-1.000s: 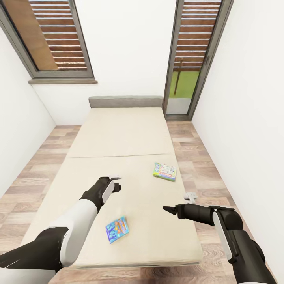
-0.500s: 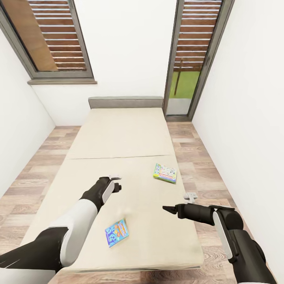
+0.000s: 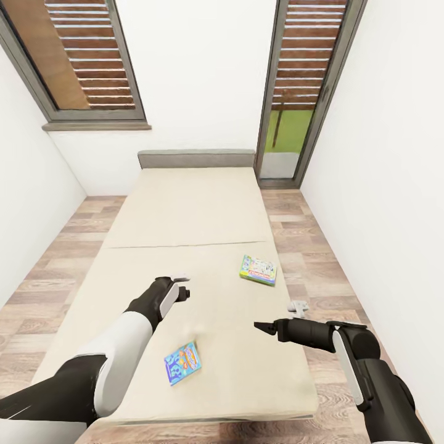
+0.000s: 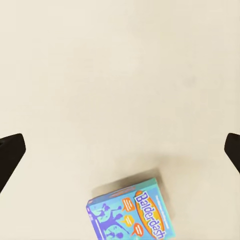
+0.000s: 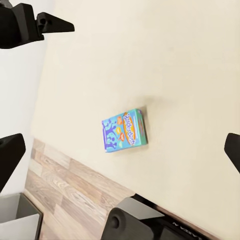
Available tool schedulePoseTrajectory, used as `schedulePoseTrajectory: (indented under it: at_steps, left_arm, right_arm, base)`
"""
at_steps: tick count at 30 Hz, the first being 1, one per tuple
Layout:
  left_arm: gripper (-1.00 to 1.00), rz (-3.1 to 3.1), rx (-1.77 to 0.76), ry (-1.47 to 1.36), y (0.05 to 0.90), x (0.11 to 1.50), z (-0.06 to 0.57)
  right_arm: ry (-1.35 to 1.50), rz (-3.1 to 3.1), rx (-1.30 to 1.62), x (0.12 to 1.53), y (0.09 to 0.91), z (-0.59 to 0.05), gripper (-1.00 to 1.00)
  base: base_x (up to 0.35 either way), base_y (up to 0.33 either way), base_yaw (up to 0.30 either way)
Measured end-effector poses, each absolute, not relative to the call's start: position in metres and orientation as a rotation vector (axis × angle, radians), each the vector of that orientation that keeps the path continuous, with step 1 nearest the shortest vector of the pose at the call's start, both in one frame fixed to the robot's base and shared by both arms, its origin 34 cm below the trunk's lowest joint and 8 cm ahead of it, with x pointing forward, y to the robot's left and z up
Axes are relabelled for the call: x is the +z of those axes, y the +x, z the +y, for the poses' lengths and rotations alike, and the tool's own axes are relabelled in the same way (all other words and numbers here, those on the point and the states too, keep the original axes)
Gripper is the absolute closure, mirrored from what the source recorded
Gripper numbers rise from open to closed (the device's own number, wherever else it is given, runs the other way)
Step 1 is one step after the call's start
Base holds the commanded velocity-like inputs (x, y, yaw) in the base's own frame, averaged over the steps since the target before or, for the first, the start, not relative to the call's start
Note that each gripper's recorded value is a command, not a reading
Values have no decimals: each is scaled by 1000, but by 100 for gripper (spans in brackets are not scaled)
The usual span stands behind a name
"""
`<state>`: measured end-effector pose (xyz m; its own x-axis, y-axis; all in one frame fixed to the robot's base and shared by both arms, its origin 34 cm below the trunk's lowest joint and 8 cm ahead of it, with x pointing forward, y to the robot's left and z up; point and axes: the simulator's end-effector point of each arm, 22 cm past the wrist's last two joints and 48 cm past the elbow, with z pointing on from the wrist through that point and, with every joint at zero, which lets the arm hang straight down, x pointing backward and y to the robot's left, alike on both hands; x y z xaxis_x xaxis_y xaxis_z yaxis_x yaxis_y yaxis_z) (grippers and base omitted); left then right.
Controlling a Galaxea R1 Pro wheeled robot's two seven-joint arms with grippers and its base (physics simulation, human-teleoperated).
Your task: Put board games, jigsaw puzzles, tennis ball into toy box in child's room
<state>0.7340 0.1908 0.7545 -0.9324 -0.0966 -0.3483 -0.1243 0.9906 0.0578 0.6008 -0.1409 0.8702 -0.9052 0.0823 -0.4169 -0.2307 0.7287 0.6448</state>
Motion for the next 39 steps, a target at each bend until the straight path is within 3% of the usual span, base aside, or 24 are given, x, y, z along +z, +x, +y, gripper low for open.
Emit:
schedulePoseTrajectory:
  at_steps: [39]
  left_arm:
    - [-100,2932,-1,-110,686,694,167]
  right_arm:
    - [-108,2520,1138,852,589,-129,-100]
  base:
    - [0,0,0]
